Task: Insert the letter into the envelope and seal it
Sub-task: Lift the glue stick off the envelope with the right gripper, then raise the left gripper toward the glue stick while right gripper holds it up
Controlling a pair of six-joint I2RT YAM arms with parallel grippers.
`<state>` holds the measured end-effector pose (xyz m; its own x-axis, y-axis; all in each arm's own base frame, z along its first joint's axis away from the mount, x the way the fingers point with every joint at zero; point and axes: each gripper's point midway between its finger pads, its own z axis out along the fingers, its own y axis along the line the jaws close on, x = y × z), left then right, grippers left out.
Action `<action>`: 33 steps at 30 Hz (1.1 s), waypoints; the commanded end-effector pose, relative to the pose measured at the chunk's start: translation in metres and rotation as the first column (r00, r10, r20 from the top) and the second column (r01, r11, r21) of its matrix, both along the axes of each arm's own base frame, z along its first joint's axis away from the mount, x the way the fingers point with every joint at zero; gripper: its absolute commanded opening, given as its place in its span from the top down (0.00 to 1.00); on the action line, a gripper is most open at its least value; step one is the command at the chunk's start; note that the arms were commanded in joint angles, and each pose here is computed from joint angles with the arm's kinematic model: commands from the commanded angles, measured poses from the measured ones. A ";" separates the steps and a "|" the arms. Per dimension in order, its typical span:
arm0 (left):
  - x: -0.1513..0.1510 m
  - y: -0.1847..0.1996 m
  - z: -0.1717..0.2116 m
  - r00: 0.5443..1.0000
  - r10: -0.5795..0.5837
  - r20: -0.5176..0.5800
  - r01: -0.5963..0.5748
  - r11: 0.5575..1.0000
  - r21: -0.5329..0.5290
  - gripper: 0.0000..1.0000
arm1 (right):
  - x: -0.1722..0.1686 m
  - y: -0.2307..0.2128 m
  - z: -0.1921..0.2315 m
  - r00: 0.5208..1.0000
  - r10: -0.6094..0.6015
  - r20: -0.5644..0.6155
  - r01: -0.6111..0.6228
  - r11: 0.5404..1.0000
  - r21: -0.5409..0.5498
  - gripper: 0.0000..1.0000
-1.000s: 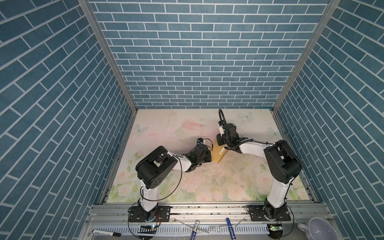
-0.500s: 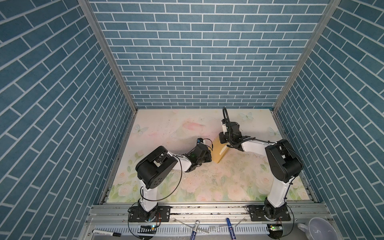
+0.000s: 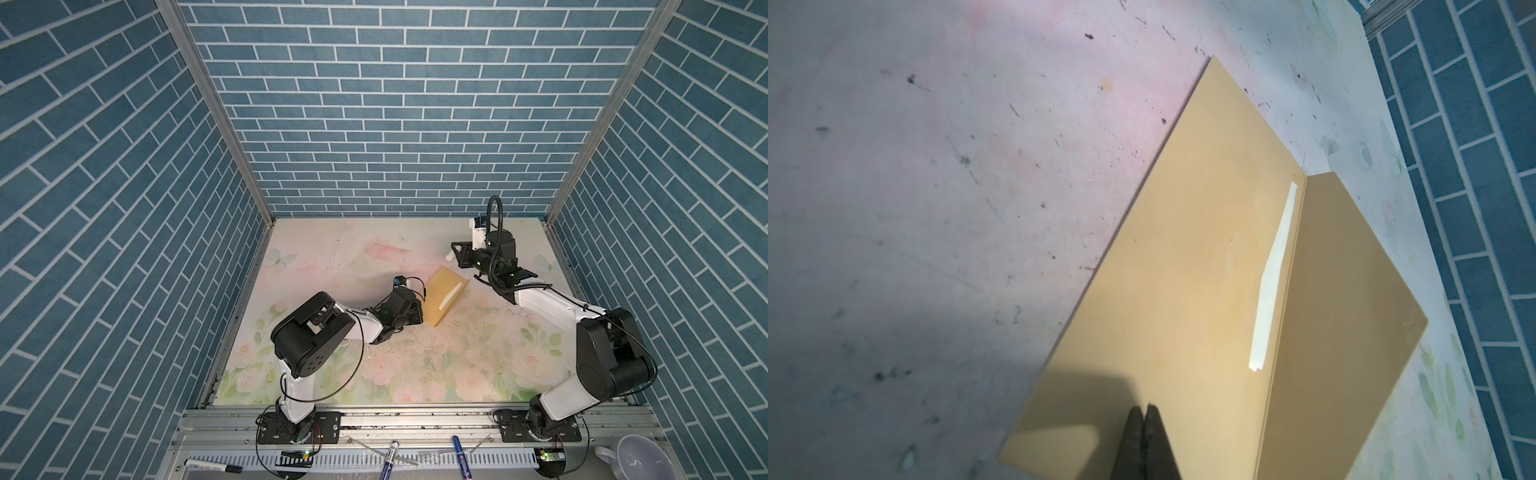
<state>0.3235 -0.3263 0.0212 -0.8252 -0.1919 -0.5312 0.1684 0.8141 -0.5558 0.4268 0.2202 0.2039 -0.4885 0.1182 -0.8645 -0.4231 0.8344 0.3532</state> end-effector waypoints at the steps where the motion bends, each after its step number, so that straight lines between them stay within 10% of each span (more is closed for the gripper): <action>1: -0.027 0.021 -0.025 0.992 -0.025 -0.121 0.039 0.993 0.115 1.00 | -0.017 0.008 0.015 0.998 0.059 0.035 -0.062 0.994 0.089 1.00; 14: -0.010 -0.002 0.163 0.982 -0.011 0.186 0.057 0.968 -0.243 0.39 | -0.049 -0.002 0.061 0.944 0.077 0.322 -0.123 0.985 0.124 1.00; 23: -0.019 0.001 0.219 0.993 0.104 0.062 -0.040 0.767 -0.641 0.16 | -0.070 -0.005 0.083 0.846 0.077 0.528 -0.156 0.982 0.107 1.00; 33: -0.018 0.001 0.221 0.994 0.113 -0.004 -0.084 0.718 -0.691 0.01 | -0.087 0.003 0.082 0.766 0.122 0.631 -0.162 0.987 0.006 1.00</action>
